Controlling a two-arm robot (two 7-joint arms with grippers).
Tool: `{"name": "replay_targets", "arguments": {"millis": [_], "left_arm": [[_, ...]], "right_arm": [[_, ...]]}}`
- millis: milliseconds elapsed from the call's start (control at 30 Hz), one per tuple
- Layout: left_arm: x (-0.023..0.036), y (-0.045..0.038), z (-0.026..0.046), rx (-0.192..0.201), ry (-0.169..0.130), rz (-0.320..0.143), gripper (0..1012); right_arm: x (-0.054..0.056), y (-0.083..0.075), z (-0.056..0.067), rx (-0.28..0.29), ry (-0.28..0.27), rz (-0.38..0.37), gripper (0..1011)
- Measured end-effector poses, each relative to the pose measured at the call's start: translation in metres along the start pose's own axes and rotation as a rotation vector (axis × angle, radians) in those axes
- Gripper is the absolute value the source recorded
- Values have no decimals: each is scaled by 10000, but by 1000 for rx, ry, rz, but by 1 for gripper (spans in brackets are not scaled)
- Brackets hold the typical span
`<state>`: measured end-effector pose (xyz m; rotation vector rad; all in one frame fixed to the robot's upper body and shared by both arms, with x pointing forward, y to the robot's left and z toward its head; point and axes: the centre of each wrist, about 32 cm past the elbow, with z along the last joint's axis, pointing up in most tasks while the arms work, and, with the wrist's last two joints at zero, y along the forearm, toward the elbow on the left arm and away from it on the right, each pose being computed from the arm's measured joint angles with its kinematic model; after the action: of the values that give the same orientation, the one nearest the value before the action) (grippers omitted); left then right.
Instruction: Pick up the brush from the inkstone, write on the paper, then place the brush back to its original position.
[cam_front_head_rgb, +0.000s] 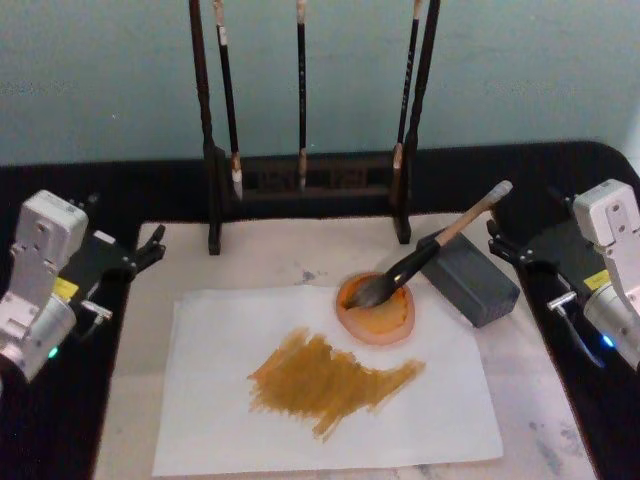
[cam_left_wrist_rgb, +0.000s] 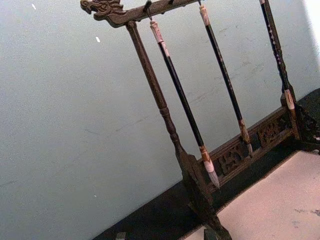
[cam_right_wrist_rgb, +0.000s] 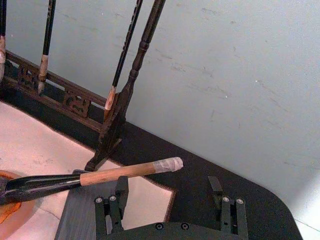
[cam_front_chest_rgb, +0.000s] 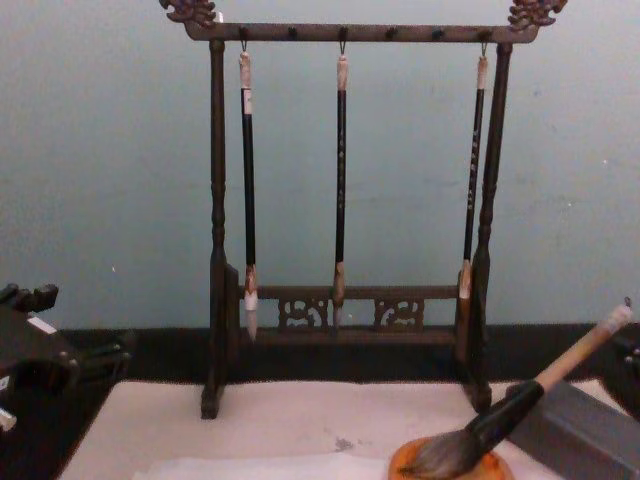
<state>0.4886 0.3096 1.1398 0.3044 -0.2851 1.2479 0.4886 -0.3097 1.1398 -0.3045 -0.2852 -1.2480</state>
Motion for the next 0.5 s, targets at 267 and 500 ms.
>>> {"name": "replay_targets", "arguments": {"millis": [267,500], "left_arm": [[0,0,0,0,0,0,1010],[0,0,0,0,0,0,1010]], "right_arm": [[0,0,0,0,0,0,1000],[0,0,0,0,0,0,1000]]}}
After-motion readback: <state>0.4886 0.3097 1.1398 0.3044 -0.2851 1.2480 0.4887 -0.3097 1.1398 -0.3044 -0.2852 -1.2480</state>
